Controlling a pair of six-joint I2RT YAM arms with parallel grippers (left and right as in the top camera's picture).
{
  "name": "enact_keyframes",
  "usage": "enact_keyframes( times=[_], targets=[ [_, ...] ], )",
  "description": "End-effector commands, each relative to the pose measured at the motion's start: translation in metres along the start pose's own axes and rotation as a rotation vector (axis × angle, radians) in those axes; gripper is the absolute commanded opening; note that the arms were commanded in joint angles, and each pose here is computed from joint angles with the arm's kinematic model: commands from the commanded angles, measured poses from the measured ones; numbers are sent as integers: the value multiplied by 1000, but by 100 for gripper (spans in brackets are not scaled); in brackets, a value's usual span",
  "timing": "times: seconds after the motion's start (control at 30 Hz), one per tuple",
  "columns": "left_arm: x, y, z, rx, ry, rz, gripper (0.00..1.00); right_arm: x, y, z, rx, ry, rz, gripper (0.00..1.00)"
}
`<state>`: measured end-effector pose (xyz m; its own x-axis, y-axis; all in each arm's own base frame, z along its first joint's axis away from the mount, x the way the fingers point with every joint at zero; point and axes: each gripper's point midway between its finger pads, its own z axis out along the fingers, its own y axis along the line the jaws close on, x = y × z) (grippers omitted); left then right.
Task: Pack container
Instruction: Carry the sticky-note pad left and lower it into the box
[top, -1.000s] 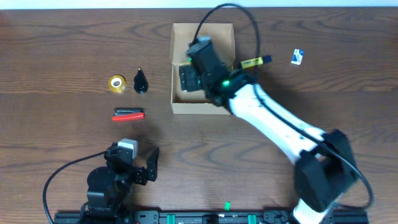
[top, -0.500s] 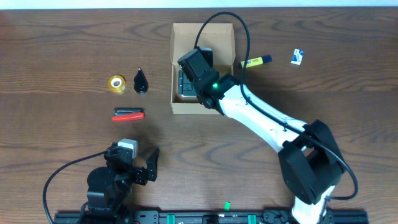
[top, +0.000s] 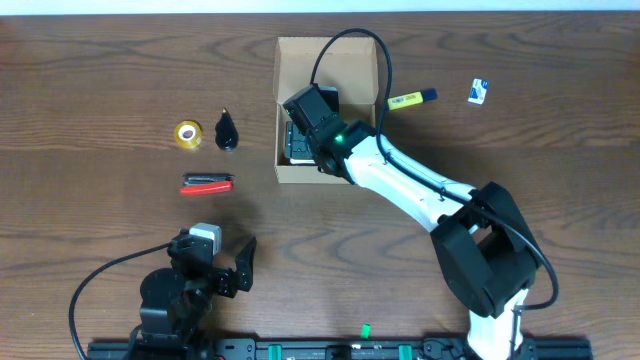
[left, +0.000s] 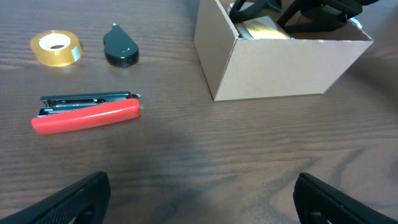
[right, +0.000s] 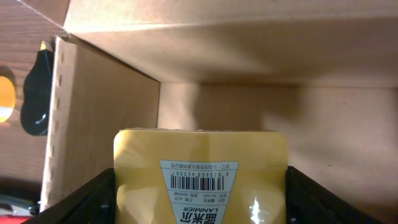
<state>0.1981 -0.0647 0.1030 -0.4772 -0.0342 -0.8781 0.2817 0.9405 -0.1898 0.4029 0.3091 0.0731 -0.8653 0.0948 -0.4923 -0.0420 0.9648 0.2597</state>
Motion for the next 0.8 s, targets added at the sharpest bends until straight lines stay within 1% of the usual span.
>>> enact_keyframes(
  times=[0.0, 0.2, 0.33, 0.5, 0.67, 0.77],
  targets=[
    [4, -3, 2, 20, 9, -6, 95, 0, 8, -2, -21, 0, 8, 68],
    [4, -3, 2, 20, 9, -6, 95, 2, 10, -2, -33, 11, 8, 81],
    [4, -3, 2, 20, 9, -6, 95, 1, 10, -2, -33, 10, 8, 88],
    [4, -3, 2, 20, 9, -6, 95, 1, 10, -2, -33, 10, 8, 90],
    [4, -3, 2, 20, 9, -6, 95, 1, 10, -2, -34, 8, 9, 91],
    [4, -3, 2, 20, 9, -6, 95, -7, 13, -7, -53, -6, -6, 91]
  ],
)
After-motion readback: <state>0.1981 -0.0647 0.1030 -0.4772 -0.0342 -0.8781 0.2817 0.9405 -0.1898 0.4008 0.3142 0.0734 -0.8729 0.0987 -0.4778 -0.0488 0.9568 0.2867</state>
